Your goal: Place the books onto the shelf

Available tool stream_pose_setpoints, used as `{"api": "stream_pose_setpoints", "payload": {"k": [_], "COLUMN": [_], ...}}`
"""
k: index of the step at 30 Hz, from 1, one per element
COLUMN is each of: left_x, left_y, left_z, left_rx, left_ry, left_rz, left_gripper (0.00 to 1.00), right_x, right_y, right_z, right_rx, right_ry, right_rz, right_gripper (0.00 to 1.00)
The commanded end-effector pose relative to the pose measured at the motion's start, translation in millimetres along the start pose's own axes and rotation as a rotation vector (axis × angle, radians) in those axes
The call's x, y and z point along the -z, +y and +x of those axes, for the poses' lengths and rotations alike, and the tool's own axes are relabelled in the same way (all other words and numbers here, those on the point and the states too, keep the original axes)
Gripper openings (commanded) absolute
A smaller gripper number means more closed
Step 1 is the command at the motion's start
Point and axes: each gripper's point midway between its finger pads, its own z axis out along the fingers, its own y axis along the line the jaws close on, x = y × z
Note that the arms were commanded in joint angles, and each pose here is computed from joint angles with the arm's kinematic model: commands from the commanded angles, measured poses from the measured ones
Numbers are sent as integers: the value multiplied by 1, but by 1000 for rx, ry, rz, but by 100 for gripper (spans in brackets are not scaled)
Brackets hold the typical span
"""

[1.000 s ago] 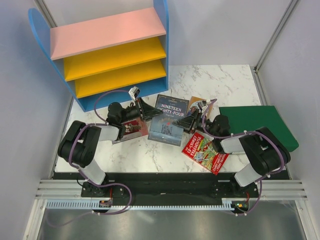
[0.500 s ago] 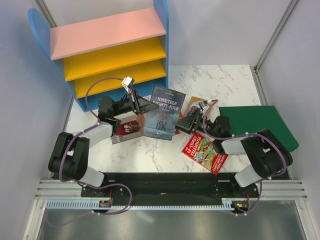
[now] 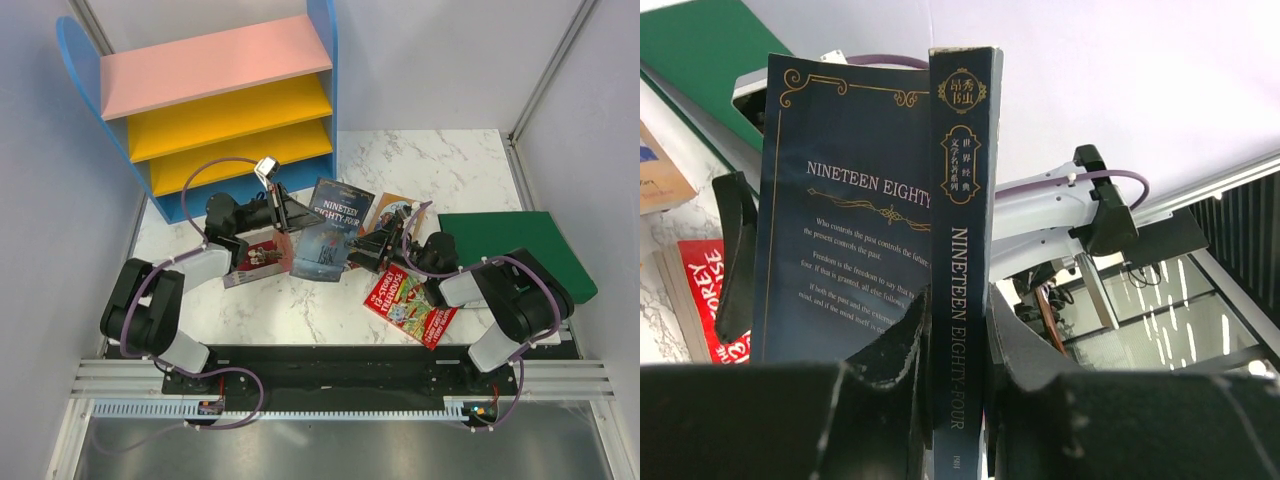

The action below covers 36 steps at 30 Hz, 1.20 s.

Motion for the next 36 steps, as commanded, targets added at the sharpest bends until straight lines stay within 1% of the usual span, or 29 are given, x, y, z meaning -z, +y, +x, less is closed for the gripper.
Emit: {"api": "stream_pose_setpoints", "payload": {"k": [1, 6, 15, 19, 24, 25, 26, 27, 28, 29, 30, 31, 32, 33, 34, 35, 36], "left_x": [-12, -12, -13, -9, 0, 2, 4, 5, 7, 7, 6, 7, 7, 7, 7, 7, 8], "left_y": [-16, 5, 36, 54, 72, 75, 76, 73, 78, 78, 75, 76, 74, 72, 69, 66, 65], "left_z": [4, 8, 16, 23, 22, 18, 17, 11, 13, 12, 10, 11, 11, 11, 12, 12, 13], "left_rx": [-29, 18, 103, 116, 91, 88, 81, 31, 61, 51, 20, 31, 26, 18, 12, 4, 0], "left_ry": [36, 51, 72, 67, 56, 46, 41, 35, 42, 42, 46, 46, 49, 51, 50, 51, 52], "left_rz": [75, 52, 38, -2, -105, -126, -142, -146, -182, -192, -196, -209, -206, -202, -199, -195, -193], "left_gripper": [2, 2, 2, 2, 2, 2, 2, 2, 2, 2, 2, 2, 2, 2, 4, 6, 11], "right_x": [3, 5, 8, 8, 10, 9, 10, 8, 5, 6, 4, 2, 3, 0, -1, -1, -3], "right_y": [64, 72, 68, 70, 76, 71, 76, 77, 67, 73, 75, 63, 67, 72, 63, 65, 69], "right_z": [-13, -13, -12, -11, -11, -12, -12, -14, -15, -18, -21, -21, -23, -26, -26, -28, -31], "right_rx": [184, 198, 198, 198, 224, 212, 224, 257, 235, 253, 289, 263, 285, 305, 317, 333, 346], "right_ry": [-77, -86, -95, -90, -93, -92, -94, -97, -89, -102, -110, -99, -103, -102, -89, -89, -92], "right_rz": [-252, -266, -252, -254, -247, -217, -215, -205, -151, -148, -134, -70, -61, -56, -10, 1, 5], "right_gripper": [98, 98, 98, 98, 89, 83, 76, 70, 60, 52, 43, 27, 18, 12, 5, 2, 1]}}
